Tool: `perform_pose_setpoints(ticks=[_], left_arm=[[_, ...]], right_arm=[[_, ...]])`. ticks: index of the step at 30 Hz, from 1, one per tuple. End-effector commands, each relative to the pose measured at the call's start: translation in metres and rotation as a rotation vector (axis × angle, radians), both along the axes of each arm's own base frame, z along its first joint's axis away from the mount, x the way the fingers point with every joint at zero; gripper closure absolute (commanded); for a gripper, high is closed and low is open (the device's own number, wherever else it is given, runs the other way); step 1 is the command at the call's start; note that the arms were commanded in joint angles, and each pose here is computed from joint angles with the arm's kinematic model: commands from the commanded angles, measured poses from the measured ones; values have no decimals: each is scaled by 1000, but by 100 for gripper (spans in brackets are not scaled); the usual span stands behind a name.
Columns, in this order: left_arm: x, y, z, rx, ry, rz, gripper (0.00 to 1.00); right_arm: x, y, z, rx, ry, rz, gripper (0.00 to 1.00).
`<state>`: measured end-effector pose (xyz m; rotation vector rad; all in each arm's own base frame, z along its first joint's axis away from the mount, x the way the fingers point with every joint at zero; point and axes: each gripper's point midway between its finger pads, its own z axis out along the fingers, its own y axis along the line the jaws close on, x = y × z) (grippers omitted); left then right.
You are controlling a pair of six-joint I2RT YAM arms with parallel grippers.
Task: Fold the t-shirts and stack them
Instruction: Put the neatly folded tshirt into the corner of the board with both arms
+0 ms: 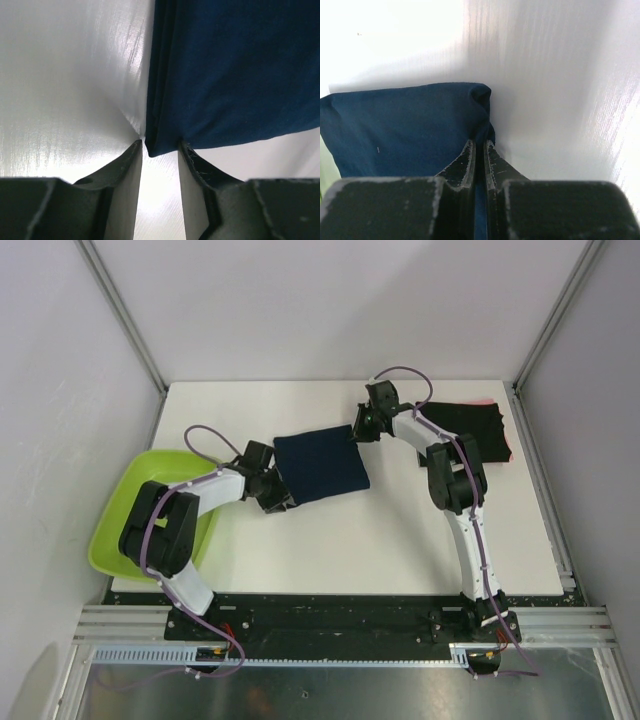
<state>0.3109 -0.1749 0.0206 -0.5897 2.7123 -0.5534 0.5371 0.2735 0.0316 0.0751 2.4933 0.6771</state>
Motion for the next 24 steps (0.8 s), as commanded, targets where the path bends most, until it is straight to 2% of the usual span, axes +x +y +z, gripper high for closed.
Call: perform_pose_setpoints(ticks=[1,5,11,19,24], left_arm=[[12,3,4,43,-21,77,62],[20,2,12,44,-51,83,71],[31,-3,39,41,-141,39,98],[48,-10,92,32,-293,-28,100],[55,-16,113,27,-340,-60,100]], right_arm=[[-3,-5,28,-36,-44,-29,100],[-2,-8,36,-50,-64,-34,100],[-1,-13,56,-83,-112,-53,100],[-4,-18,105,-220,-254,-91,100],[-8,-18,126,-239,-297,-98,100]])
